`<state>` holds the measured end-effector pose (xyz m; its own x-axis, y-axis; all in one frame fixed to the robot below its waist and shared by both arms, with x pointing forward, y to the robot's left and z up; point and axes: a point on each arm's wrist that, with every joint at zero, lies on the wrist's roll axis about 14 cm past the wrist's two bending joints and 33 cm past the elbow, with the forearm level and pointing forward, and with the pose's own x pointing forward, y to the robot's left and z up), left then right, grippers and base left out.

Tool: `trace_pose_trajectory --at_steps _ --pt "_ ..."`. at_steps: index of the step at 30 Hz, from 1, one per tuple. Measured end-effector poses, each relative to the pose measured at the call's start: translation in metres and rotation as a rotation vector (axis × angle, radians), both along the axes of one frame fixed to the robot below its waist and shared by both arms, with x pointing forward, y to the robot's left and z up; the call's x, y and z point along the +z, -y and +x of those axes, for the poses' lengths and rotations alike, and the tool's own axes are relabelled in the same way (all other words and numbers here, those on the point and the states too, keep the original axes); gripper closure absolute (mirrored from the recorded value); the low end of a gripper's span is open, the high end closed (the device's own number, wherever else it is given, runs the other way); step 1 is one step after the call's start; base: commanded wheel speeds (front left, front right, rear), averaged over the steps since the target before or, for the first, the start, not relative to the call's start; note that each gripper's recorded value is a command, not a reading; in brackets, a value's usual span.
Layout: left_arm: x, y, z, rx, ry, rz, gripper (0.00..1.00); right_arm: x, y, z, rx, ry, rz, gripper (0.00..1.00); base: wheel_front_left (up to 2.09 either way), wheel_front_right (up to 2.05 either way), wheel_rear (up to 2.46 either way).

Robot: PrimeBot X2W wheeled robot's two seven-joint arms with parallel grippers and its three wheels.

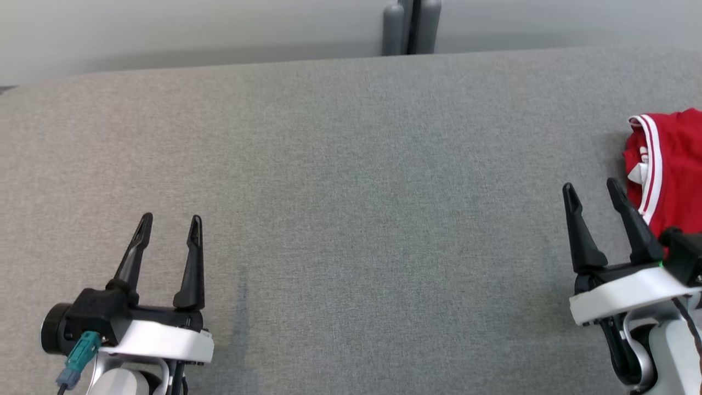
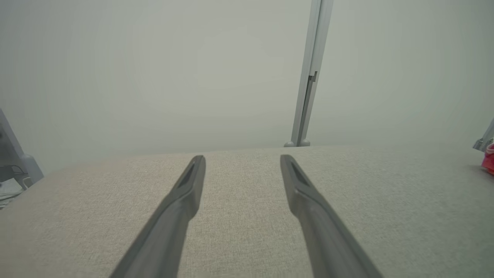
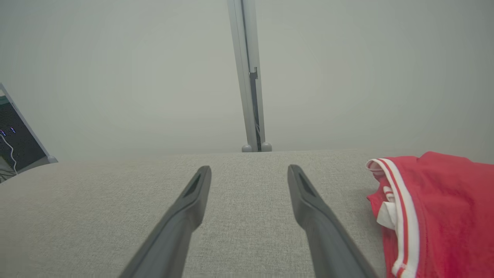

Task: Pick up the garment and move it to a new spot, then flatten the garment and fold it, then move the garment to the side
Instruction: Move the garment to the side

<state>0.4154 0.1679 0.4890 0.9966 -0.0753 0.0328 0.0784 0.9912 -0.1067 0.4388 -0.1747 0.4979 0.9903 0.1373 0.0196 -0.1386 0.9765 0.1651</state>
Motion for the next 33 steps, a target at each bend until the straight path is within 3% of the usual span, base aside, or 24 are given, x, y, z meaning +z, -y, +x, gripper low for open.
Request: trace_pose_trajectory --at_steps 22,33 --pt "0.007 -0.012 -0.058 0.043 -0.008 -0.004 0.0 0.012 0.015 -0.073 -0.055 -0.02 -0.032 0.0 0.0 0.0 0.0" --pt "0.008 -0.013 -0.068 0.042 -0.012 0.008 0.0 0.025 0.019 -0.085 -0.065 0.001 -0.041 0.0 0.0 0.0 0.0"
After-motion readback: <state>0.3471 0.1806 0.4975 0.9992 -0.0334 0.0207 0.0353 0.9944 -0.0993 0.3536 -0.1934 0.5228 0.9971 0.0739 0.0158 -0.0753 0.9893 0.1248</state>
